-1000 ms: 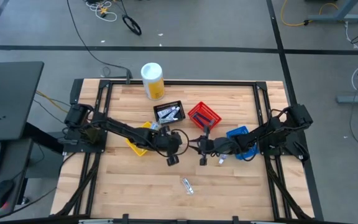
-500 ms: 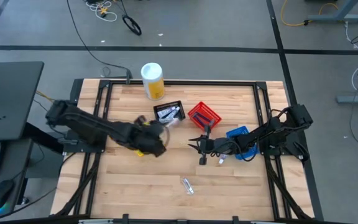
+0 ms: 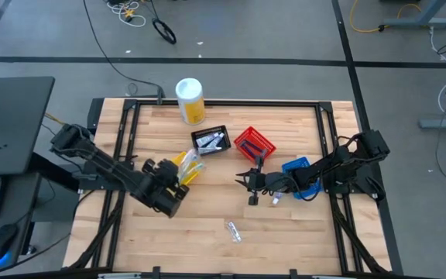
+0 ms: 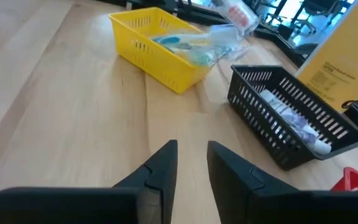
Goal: Pick & Place Travel size toiletries
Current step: Put the red toothbrush into the yellow basket
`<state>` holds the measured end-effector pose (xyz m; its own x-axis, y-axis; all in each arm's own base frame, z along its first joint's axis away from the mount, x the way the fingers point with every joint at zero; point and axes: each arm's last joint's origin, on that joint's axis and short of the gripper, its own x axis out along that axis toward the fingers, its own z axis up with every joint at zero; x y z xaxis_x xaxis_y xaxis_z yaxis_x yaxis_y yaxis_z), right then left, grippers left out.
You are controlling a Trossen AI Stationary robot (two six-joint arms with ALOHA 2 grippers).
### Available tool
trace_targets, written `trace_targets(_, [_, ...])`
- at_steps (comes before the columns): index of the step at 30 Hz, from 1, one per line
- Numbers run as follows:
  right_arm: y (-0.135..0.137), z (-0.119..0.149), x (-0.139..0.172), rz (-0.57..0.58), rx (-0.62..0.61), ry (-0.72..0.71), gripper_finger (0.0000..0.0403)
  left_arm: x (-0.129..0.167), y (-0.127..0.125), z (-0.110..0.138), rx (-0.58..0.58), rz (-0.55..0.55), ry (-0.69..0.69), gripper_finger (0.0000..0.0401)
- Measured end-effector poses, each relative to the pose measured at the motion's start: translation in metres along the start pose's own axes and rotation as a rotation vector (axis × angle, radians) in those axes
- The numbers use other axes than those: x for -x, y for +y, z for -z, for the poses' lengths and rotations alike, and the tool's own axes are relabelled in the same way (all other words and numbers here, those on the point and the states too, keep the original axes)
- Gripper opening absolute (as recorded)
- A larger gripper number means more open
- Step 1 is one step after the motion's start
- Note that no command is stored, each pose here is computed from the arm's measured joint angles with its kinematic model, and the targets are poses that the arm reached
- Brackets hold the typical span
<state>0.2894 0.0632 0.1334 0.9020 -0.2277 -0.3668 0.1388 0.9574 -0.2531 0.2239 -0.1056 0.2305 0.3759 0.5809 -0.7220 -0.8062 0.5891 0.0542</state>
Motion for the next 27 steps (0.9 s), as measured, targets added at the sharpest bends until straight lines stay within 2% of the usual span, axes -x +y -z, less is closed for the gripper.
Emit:
trace_targets(3, [0.000, 0.000, 0.000, 0.000, -0.017, -0.002, 0.0097, -0.014, 0.006, 0.013, 0.039, -0.022, -0.010, 0.0024])
trace_targets(6, [0.000, 0.000, 0.000, -0.007, -0.052, -0.003, 0.0097, -0.029, 0.013, 0.026, 0.030, -0.039, -0.006, 0.0025])
trace_targets(14, [0.000, -0.001, 0.000, -0.007, -0.073, -0.005, 0.0097, -0.064, 0.018, 0.049, 0.030, 0.054, 0.071, 0.0039])
trace_targets(21, [0.000, -0.001, 0.000, -0.008, -0.073, -0.005, 0.0097, -0.080, 0.026, 0.048, 0.043, 0.028, 0.069, 0.0038])
trace_targets(27, [0.000, -0.001, 0.000, -0.008, -0.073, -0.005, 0.0097, -0.086, 0.027, 0.043, 0.002, 0.035, 0.133, 0.0079])
